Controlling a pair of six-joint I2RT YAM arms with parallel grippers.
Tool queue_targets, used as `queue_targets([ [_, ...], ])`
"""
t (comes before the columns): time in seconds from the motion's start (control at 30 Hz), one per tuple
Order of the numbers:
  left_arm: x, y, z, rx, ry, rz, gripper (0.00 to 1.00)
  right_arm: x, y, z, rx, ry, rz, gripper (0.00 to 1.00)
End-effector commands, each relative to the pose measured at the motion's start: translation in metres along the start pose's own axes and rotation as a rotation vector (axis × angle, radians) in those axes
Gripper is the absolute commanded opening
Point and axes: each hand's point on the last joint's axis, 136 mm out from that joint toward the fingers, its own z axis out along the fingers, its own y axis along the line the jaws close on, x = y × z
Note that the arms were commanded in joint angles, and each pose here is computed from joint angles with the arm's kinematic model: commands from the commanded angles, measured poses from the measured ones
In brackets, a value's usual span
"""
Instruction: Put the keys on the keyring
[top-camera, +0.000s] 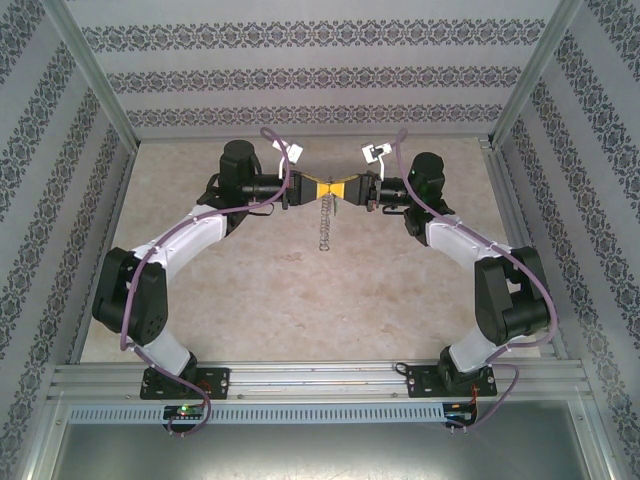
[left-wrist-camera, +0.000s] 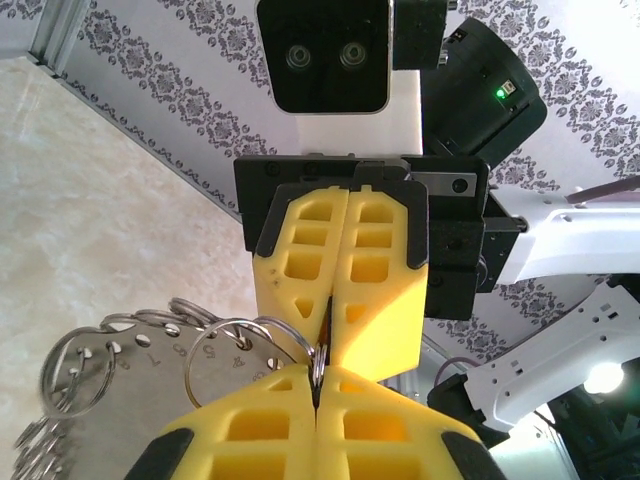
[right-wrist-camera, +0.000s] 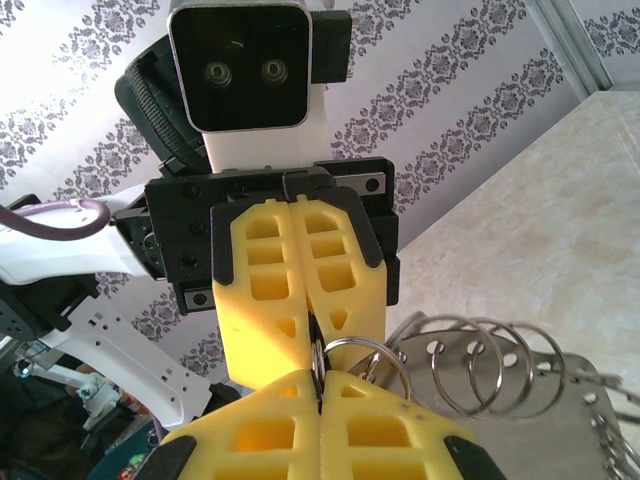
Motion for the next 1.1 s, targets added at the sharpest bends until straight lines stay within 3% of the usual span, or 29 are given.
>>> queue_targets([
  [0.0, -0.007, -0.022, 0.007, 0.086, -0.02, 0.084, 0.0, -0.007, 0.003, -0.001, -0.008, -0.012, -0.031, 0.0],
  [0.07, -0.007, -0.024, 0.007, 0.093, -0.031, 0.088, 0.0, -0.01, 0.006, -0.002, 0.001, -0.03, -0.034, 0.03],
  [0.13, -0.008, -0.025, 0.006, 0.096, -0.047, 0.094, 0.0, -0.015, 0.01, -0.006, 0.022, -0.061, -0.046, 0.26],
  [0.27, -0.008, -0.029, 0.003, 0.095, -0.08, 0.106, 0.0, -0.022, 0.016, -0.019, 0.072, -0.124, -0.066, 0.4],
  [0.63, -0.011, -0.041, -0.008, 0.077, -0.148, 0.13, 0.0, 0.003, -0.008, -0.056, 0.336, -0.305, -0.045, 0.49],
  [1.07, -0.021, -0.043, -0.013, 0.046, -0.211, 0.141, 0.0, 0.038, -0.004, -0.037, 0.505, -0.265, -0.142, 0.5],
])
